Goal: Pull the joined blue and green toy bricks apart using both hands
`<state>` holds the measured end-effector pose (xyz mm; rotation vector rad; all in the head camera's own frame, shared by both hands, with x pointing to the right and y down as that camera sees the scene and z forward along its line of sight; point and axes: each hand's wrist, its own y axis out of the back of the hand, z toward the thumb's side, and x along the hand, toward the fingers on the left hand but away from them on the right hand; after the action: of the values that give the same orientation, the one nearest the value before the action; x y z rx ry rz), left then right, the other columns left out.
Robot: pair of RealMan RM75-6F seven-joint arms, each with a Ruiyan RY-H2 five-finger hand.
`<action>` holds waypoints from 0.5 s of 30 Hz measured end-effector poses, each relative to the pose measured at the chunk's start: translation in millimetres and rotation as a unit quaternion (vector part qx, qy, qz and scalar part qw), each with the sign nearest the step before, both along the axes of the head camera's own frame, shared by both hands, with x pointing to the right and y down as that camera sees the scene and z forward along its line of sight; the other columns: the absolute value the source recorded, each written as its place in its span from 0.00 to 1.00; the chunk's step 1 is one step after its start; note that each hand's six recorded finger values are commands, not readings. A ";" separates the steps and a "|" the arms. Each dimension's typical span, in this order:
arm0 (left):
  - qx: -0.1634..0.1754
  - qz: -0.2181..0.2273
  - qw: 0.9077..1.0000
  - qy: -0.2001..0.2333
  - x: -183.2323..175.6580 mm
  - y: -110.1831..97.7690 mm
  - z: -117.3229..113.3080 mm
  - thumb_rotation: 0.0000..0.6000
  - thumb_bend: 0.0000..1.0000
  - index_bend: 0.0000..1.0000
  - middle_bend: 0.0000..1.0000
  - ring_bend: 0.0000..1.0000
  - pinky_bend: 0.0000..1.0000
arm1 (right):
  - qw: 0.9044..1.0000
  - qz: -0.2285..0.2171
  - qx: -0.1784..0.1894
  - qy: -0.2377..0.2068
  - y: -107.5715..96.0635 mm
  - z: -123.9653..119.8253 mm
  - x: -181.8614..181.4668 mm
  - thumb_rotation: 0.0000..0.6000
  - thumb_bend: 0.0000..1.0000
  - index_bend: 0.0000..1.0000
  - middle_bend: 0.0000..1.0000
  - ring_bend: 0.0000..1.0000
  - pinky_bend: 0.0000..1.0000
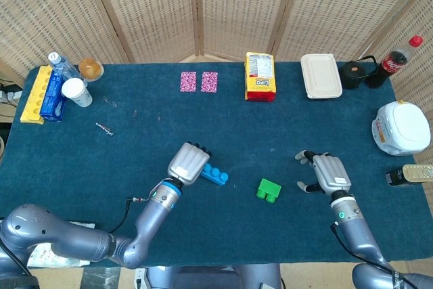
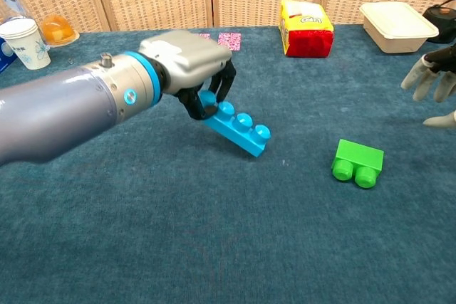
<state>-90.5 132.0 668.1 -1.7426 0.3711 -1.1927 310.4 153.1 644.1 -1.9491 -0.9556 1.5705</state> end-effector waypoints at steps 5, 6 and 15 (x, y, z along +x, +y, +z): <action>-0.022 -0.005 1.000 -0.010 -0.8 5.4 9.9 1.00 0.20 0.01 0.18 0.12 0.28 | 1.000 0.003 0.001 0.002 -0.7 -1.9 4.0 1.00 0.28 0.30 0.37 0.39 0.27; -0.026 -0.008 1.000 -0.011 -1.3 5.0 10.5 1.00 0.19 0.00 0.14 0.07 0.24 | 1.000 0.004 0.001 0.002 -0.6 -2.4 4.7 1.00 0.28 0.30 0.37 0.39 0.27; -0.032 -0.048 0.998 0.016 -22.6 -5.2 -9.8 1.00 0.17 0.00 0.10 0.02 0.20 | 1.000 0.007 0.010 0.000 -3.4 -6.2 8.6 1.00 0.28 0.30 0.37 0.39 0.27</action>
<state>-113.1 126.8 658.3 -1.8185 0.4451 -1.2577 319.0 149.7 638.0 -1.9320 -0.9826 1.5629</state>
